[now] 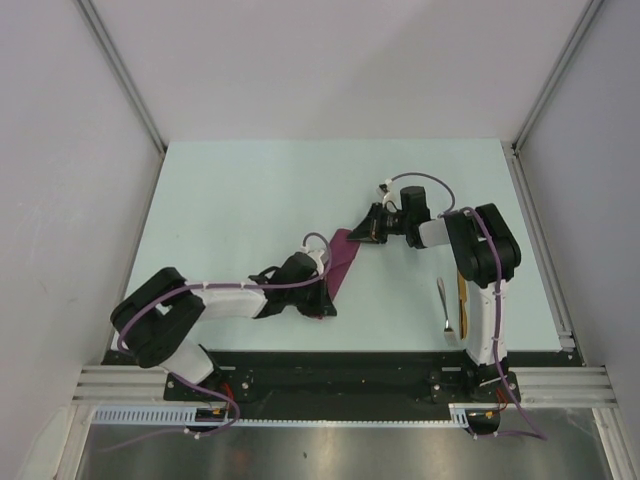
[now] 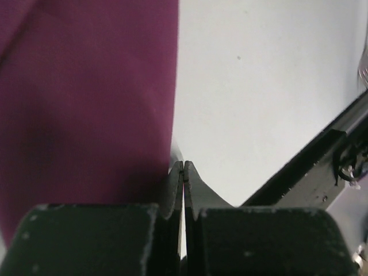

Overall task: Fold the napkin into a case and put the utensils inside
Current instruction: Rotate the smaller rectangle-folded napkin at the center of the board.

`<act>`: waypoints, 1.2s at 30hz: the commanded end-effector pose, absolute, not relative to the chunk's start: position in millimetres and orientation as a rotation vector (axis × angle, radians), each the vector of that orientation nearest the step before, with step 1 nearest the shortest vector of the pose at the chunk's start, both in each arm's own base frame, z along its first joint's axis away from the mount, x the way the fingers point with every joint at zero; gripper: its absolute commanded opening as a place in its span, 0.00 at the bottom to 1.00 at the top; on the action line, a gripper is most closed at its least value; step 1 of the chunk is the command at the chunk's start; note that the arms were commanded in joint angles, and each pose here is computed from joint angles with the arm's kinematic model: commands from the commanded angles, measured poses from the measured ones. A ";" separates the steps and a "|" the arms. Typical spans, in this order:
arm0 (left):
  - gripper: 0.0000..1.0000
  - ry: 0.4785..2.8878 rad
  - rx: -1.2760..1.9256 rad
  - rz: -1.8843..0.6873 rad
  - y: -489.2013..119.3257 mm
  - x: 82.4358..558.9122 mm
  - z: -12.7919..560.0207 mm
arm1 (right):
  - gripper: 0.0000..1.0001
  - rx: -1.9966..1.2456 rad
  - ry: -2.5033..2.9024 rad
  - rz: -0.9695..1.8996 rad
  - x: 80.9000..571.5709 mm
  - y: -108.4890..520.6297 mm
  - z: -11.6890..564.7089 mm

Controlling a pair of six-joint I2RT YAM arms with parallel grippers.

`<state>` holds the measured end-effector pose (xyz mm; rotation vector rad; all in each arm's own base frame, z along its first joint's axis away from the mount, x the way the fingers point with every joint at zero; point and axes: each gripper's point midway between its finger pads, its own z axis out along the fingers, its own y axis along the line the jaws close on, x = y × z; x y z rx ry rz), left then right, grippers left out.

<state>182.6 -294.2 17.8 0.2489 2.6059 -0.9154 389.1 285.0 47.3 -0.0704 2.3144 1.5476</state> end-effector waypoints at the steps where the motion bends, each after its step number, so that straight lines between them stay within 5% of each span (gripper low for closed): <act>1: 0.01 2.579 0.272 -1.035 -309.3 171.2 32.5 | 0.10 -0.085 2.268 1.562 393.1 282.9 45.8; 9: 0.29 2.535 0.177 -1.016 -301.4 189.7 80.4 | 0.08 -0.023 2.285 1.556 391.6 279.1 32.3; 19: 0.19 2.710 0.114 -0.973 -289.6 174.2 11.7 | 0.06 0.047 2.295 1.537 393.5 272.6 27.2; 36: 0.13 2.858 0.070 -0.209 -172.8 206.0 -27.6 | 0.06 0.304 2.224 1.525 384.0 299.9 52.2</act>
